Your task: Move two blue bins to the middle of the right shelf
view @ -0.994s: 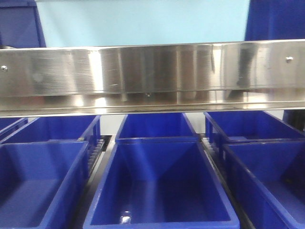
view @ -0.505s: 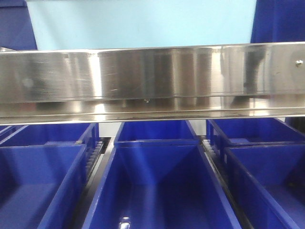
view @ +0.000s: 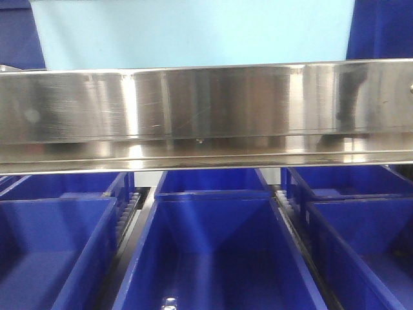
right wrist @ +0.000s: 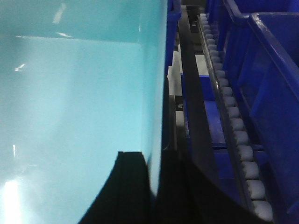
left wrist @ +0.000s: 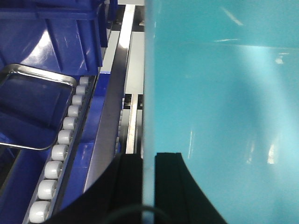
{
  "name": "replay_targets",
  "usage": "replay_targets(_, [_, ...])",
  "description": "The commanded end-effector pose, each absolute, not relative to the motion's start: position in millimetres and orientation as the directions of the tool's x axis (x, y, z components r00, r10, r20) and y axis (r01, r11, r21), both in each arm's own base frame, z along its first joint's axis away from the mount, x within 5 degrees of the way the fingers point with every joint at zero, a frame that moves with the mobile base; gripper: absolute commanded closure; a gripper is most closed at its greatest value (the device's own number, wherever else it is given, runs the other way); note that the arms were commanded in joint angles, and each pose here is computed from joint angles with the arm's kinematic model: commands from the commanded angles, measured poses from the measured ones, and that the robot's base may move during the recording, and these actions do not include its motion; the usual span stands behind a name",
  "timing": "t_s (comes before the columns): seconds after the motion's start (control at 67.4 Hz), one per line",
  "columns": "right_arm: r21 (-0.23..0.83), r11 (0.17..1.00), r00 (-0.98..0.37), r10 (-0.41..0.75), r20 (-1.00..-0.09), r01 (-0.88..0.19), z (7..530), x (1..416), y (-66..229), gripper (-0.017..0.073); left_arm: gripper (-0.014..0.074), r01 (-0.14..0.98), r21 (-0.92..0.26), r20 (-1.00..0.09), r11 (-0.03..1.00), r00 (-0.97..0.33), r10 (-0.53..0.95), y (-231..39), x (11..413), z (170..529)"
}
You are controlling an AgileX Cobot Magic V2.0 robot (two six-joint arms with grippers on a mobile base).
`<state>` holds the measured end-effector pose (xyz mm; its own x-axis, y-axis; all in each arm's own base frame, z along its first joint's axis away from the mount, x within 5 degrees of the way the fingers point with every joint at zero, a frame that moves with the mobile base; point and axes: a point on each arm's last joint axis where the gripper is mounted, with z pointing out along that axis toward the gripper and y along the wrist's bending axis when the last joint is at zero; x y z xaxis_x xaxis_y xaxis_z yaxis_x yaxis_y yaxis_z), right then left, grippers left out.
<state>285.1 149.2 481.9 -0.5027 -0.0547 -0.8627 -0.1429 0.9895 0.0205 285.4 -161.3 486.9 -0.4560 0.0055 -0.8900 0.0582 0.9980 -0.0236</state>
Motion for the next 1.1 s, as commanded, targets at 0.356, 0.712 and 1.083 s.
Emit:
replay_targets(0.356, [0.033,0.985,-0.451,-0.048,-0.891,-0.170,489.8,284.1,152.2,0.0712,0.0704,0.092,-0.038,-0.923,0.995,-0.386,0.001,-162.6,280.9,499.4])
replay_targets(0.712, [0.033,0.985,-0.451,-0.048,-0.891,-0.170,489.8,284.1,152.2,0.0712,0.0704,0.092,-0.038,-0.923,0.995,-0.386,0.001,-162.6,280.9,499.4])
replay_targets(1.083, [0.036,0.987,-0.472,-0.042,-0.880,-0.155,476.4,300.4,158.3,0.0712,0.0704,0.122,-0.058,-0.925,0.991,-0.381,-0.007,-166.9,285.9,494.0])
